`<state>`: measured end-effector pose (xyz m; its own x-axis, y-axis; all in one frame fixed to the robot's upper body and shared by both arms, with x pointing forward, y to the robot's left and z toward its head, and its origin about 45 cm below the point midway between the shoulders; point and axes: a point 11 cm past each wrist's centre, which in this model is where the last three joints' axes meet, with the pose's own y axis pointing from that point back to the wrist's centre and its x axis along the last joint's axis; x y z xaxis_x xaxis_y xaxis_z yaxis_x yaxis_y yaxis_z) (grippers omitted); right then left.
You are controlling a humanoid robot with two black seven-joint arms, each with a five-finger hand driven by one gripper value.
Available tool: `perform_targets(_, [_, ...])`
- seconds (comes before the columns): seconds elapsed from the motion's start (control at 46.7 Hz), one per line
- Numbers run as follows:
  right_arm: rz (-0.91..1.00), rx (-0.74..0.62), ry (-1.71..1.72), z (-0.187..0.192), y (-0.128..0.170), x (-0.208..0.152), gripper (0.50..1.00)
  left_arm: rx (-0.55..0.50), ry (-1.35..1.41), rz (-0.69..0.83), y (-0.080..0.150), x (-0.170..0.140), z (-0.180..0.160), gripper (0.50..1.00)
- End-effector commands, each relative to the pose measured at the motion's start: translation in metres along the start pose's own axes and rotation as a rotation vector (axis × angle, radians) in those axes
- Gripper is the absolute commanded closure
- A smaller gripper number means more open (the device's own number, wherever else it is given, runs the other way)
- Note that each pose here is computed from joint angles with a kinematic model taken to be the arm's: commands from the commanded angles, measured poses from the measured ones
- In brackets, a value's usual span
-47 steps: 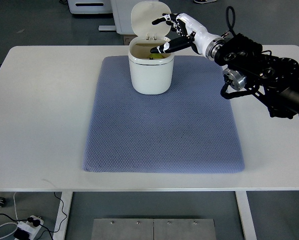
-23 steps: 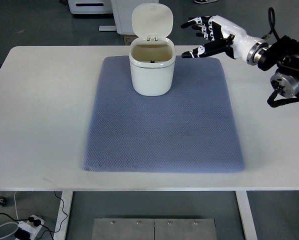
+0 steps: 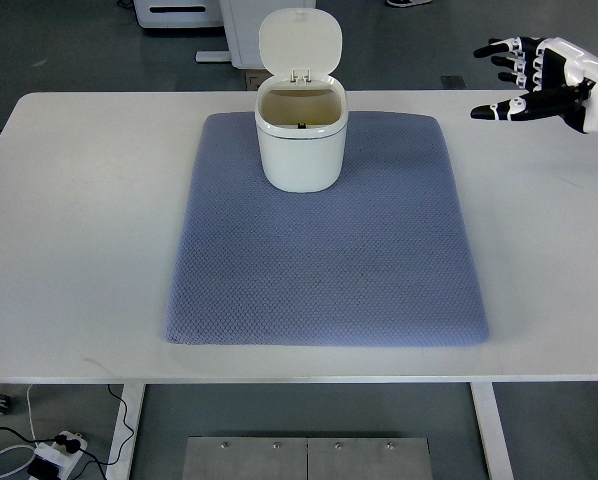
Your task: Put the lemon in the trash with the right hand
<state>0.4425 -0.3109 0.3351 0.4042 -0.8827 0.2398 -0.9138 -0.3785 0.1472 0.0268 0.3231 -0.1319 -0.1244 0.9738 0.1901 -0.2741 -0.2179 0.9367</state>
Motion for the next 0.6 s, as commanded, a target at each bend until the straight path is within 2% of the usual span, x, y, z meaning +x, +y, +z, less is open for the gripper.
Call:
perform_targets(0.0, [0.050, 0.001, -0.088, 0.009, -0.001, 0.009, 0.500, 0.000, 0.000, 0.000, 0.000, 0.000, 0.000, 0.500])
perform_targets(0.193, [0.148, 0.002, -0.298, 0.037, -0.022, 0.010, 0.500, 0.000, 0.000, 0.000, 0.000, 0.000, 0.000, 0.500])
perform_targets(0.471, [0.270, -0.089, -0.479, 0.091, -0.050, 0.002, 0.500, 0.000, 0.000, 0.000, 0.000, 0.000, 0.000, 0.500])
perform_targets(0.578, [0.300, -0.091, -0.539, 0.099, -0.059, -0.002, 0.500, 0.000, 0.000, 0.000, 0.000, 0.000, 0.000, 0.500])
